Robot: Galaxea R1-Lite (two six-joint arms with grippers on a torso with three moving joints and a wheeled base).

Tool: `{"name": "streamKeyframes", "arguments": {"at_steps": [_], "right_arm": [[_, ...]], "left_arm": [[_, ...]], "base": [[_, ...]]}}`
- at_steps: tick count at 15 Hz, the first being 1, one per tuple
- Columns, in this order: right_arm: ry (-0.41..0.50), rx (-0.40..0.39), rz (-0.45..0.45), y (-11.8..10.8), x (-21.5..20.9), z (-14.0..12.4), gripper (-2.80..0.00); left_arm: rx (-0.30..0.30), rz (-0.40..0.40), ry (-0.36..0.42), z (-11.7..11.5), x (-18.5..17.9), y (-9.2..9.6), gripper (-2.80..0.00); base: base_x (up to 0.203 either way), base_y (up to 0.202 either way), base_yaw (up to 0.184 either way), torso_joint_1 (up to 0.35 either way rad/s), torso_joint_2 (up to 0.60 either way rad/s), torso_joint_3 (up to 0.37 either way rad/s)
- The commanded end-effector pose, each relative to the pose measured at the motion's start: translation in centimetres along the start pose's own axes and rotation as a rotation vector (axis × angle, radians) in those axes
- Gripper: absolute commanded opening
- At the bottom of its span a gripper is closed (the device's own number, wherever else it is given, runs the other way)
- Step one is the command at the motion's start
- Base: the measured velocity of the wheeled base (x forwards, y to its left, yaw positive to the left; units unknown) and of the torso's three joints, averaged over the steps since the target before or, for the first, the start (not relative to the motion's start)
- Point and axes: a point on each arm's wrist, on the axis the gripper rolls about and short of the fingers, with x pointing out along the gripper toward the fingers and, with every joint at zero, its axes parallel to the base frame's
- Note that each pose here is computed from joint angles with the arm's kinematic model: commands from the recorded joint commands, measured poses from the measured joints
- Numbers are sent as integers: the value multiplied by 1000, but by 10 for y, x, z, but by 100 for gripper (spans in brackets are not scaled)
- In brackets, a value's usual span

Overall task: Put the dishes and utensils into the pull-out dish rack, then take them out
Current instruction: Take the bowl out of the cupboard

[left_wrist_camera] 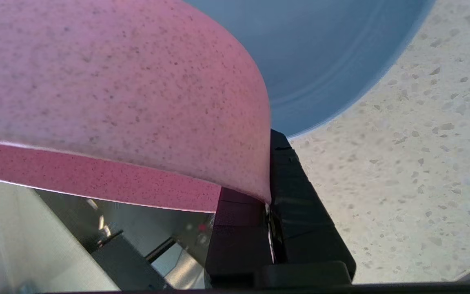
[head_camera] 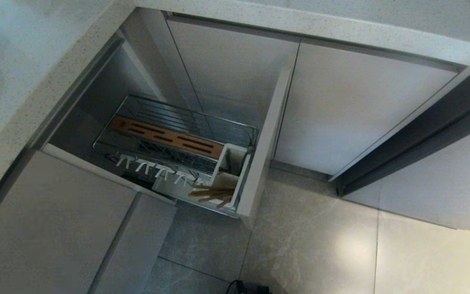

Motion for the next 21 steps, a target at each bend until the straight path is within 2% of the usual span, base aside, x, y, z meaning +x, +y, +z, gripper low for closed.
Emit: {"name": "streamKeyframes", "arguments": {"at_steps": [1, 4, 9, 21], "right_arm": [[-1, -1, 0, 0, 0, 0, -280], [-1, 0, 0, 0, 0, 0, -280], [-1, 0, 0, 0, 0, 0, -280], [-1, 0, 0, 0, 0, 0, -280]], "left_arm": [[7, -32, 6, 1, 6, -2, -280], [5, -70, 12, 3, 13, -4, -280], [-37, -93, 14, 6, 23, -6, -280], [-66, -83, -27, 12, 26, -5, -280]], "base": [[0, 0, 0, 0, 0, 0], [0, 0, 0, 0, 0, 0], [0, 0, 0, 0, 0, 0], [0, 0, 0, 0, 0, 0]]}}
